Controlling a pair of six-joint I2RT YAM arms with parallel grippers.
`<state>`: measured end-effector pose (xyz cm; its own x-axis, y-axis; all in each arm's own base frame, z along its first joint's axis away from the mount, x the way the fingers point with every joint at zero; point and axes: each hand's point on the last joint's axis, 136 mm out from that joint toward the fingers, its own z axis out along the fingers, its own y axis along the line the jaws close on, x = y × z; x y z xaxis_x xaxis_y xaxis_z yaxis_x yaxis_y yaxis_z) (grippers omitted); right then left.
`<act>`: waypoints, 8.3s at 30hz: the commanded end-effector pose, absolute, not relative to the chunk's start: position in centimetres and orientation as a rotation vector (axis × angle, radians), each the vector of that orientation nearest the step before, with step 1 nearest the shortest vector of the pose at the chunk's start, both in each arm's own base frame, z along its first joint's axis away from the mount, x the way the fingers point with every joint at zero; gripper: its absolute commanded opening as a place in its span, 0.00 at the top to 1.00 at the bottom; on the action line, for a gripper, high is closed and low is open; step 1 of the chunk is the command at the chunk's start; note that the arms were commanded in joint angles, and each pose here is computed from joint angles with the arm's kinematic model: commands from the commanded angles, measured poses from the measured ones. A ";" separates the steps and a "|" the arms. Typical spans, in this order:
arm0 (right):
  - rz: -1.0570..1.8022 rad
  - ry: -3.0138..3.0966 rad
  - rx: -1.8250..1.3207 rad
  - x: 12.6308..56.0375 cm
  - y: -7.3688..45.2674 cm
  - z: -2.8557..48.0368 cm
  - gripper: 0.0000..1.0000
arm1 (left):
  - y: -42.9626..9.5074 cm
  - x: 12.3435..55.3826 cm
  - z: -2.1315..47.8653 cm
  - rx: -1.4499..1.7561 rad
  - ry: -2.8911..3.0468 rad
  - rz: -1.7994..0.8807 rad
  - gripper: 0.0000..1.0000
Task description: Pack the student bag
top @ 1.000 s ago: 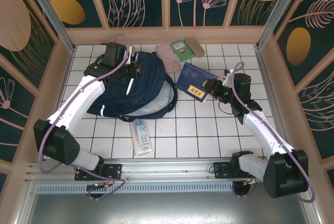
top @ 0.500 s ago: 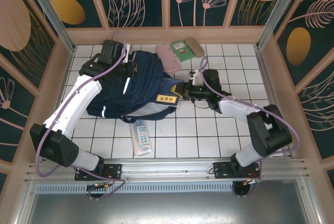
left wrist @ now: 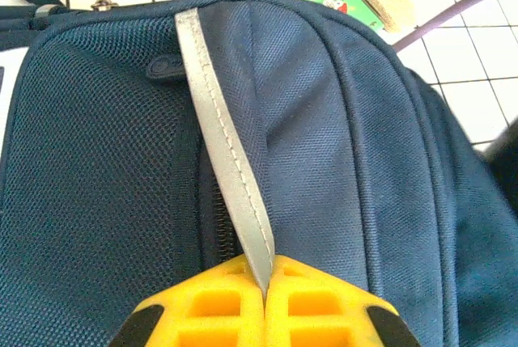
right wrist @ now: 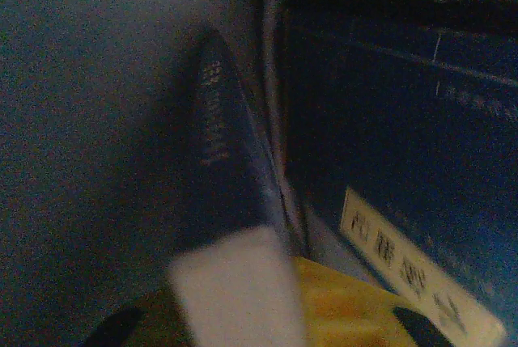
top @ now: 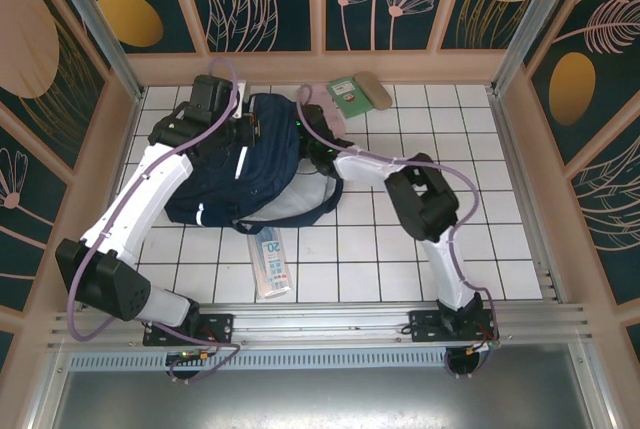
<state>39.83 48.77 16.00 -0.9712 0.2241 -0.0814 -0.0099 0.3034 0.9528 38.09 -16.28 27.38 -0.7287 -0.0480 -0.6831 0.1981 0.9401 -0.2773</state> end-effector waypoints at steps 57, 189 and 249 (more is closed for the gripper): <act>0.669 2.357 0.281 65.6 17.8 4.7 0.27 | -10.2 43.4 20.1 -0.311 2.224 -0.406 1.00; 1.378 2.147 0.144 65.1 29.8 11.0 0.96 | -20.3 45.8 25.8 -0.223 1.981 -0.627 0.01; 0.982 2.610 -0.011 50.7 23.3 7.2 0.50 | -25.9 36.4 11.4 -0.278 2.412 -1.055 0.02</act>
